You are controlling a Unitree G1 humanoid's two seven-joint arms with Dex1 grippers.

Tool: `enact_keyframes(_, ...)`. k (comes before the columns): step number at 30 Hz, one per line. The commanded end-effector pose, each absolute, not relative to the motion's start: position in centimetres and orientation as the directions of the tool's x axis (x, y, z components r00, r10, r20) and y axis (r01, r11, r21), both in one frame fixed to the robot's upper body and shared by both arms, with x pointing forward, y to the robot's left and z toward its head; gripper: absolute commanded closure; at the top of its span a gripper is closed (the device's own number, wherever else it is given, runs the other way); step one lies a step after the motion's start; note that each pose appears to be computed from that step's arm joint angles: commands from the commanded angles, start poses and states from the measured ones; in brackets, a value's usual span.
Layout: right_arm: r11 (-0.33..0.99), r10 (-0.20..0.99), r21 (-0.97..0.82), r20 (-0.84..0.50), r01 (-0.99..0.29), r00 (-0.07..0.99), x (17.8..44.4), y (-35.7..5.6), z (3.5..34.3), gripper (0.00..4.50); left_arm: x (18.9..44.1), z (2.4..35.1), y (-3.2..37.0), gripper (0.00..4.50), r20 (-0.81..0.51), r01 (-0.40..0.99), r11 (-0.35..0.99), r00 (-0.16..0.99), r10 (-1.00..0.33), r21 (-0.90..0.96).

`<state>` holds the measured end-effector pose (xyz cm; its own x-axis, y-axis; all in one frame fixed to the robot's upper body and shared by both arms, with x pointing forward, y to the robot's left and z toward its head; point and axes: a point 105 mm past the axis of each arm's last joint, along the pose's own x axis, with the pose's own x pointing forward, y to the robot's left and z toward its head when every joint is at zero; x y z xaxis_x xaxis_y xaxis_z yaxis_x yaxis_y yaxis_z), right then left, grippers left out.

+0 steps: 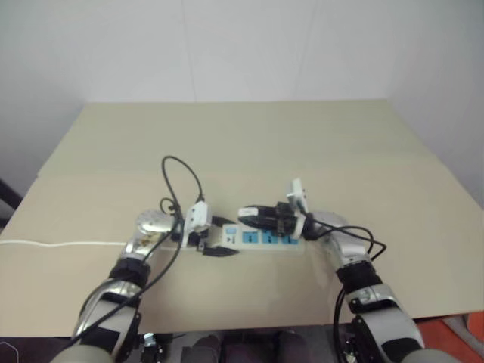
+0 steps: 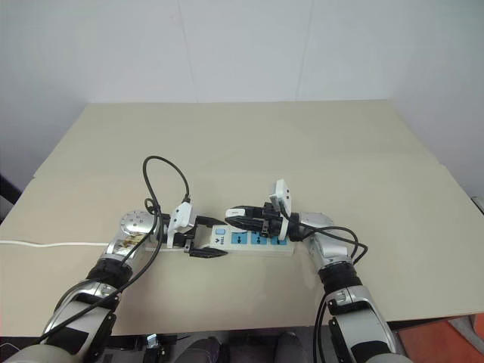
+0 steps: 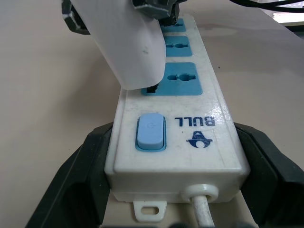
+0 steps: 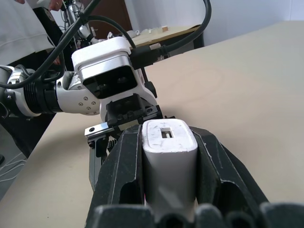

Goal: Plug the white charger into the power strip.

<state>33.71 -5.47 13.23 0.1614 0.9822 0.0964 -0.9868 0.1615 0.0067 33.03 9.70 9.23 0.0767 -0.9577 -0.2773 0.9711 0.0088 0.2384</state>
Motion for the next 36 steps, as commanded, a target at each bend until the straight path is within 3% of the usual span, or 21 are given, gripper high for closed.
enact_keyframes(1,0.181,0.98,-0.021,0.086,-0.983,0.179,33.6,-6.4,13.1,3.39,33.2,9.3,9.9,1.22,-0.296,0.969,0.008,0.083,-0.952,0.247)
enact_keyframes(24,0.235,0.972,-0.06,0.047,-0.97,0.232,33.9,-9.4,11.5,3.39,32.8,9.0,10.5,1.22,-0.312,0.978,0.009,0.075,-0.947,0.209)
enact_keyframes(36,0.241,0.968,-0.057,-0.055,-0.969,0.245,33.1,-8.5,7.5,3.39,32.6,9.0,10.5,1.22,-0.306,0.977,0.009,0.075,-0.949,0.213)
